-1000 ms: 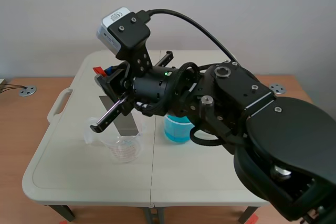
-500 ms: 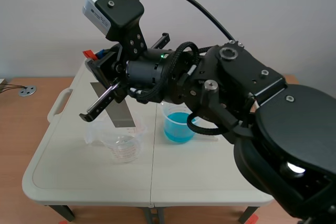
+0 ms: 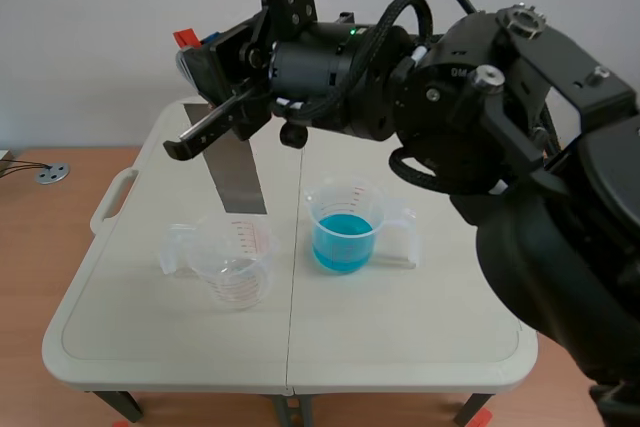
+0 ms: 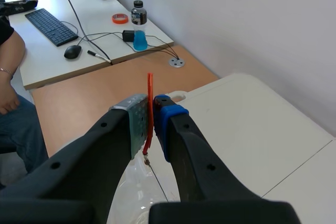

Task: Hold the metal plate by the orange handle, dip it into the blue solution, take it out and point at it, then put the plate back in the beaker on the left.
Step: 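Move the plate over the blue solution, then point at the plate with the left hand, then lower the plate into the blue solution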

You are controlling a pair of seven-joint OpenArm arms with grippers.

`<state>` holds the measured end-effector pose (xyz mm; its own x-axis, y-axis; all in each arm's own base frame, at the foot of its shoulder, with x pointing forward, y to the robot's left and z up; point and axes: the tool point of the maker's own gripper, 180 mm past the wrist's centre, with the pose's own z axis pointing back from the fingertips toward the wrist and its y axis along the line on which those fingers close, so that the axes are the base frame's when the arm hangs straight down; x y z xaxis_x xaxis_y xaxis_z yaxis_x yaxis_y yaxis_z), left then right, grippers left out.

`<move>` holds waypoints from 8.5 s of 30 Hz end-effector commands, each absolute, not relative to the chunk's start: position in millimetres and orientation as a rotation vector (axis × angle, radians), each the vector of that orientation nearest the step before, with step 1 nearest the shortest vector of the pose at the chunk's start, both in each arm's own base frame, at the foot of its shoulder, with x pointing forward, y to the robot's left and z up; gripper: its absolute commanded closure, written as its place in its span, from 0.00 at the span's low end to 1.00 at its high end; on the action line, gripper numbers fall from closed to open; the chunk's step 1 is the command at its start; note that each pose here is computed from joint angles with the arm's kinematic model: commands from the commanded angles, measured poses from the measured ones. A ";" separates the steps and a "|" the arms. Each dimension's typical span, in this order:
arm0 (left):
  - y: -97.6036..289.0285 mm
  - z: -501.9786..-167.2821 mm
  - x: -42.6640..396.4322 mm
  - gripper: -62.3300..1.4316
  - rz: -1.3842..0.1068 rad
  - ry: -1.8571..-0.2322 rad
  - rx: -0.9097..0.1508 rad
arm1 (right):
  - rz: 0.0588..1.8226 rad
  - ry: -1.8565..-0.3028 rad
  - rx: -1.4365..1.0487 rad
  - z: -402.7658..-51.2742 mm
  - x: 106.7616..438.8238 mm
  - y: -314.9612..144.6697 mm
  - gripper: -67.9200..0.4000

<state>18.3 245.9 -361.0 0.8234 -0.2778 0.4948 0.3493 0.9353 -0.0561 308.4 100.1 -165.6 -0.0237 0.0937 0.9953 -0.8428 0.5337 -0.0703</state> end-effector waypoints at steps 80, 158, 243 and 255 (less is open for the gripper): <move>106.9 -273.9 354.8 0.94 -0.941 -1.200 -0.358 | 0.660 -1.460 0.617 -111.0 345.0 -15.6 0.98; 71.5 -287.7 333.9 0.93 -1.011 -1.227 -0.420 | 0.660 -1.460 0.617 -111.0 345.0 -15.6 0.98; 217.5 -405.8 21.2 0.93 -0.446 -0.647 -0.241 | 0.546 -1.299 0.737 -230.3 368.9 -13.9 0.98; 192.1 -421.2 11.7 0.93 -0.509 -0.608 -0.253 | 0.545 -1.272 0.717 -255.3 368.8 -13.0 0.98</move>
